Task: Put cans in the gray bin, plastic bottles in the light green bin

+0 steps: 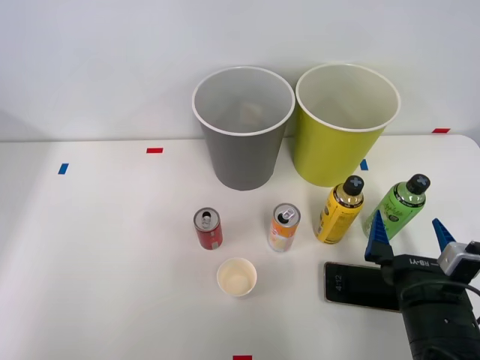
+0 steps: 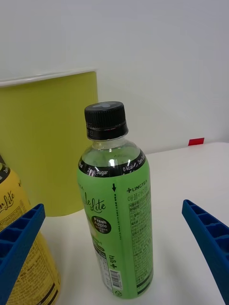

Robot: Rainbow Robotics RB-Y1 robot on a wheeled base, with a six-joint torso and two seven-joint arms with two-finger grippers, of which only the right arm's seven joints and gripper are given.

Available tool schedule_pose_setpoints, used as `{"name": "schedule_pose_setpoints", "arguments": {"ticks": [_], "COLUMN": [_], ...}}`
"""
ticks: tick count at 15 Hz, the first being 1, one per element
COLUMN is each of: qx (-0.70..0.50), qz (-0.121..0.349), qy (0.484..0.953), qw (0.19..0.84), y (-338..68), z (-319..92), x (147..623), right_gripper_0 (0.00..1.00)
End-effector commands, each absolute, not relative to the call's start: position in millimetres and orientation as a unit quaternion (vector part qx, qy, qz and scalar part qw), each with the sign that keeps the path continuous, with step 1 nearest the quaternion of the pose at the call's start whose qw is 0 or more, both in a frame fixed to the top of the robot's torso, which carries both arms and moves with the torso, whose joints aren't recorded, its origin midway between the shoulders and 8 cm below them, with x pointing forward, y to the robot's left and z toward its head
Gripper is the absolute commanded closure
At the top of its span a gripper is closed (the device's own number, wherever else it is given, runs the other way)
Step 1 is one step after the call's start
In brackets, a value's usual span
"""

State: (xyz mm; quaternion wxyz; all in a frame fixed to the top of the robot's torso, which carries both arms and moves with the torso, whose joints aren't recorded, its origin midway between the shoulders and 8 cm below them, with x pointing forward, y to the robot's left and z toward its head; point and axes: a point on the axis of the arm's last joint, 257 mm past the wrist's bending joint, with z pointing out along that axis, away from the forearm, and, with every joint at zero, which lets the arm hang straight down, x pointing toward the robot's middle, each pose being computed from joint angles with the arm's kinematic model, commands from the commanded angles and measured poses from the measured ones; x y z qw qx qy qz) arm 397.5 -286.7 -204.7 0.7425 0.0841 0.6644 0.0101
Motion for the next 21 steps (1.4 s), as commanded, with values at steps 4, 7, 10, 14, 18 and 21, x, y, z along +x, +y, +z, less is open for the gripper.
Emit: {"name": "schedule_pose_setpoints", "arguments": {"ticks": [4,7,10,14,18,21], "qx": [0.085,0.081,0.077,0.071,0.07,0.068], "qz": [0.009,0.013,0.016,0.021,0.021,0.021], "qy": [0.666,0.677,0.687,0.694,0.694,0.691], "qw": [0.741,0.732,0.723,0.716,0.716,0.72], "y": [-294,-294,-294,-294,-295,-294], "z": [-200,-203,-206,-206,-209,-206], "x": [407,416,422,436,449,457], "right_gripper_0": [0.0,0.0,0.0,0.0,0.0,0.0]}}
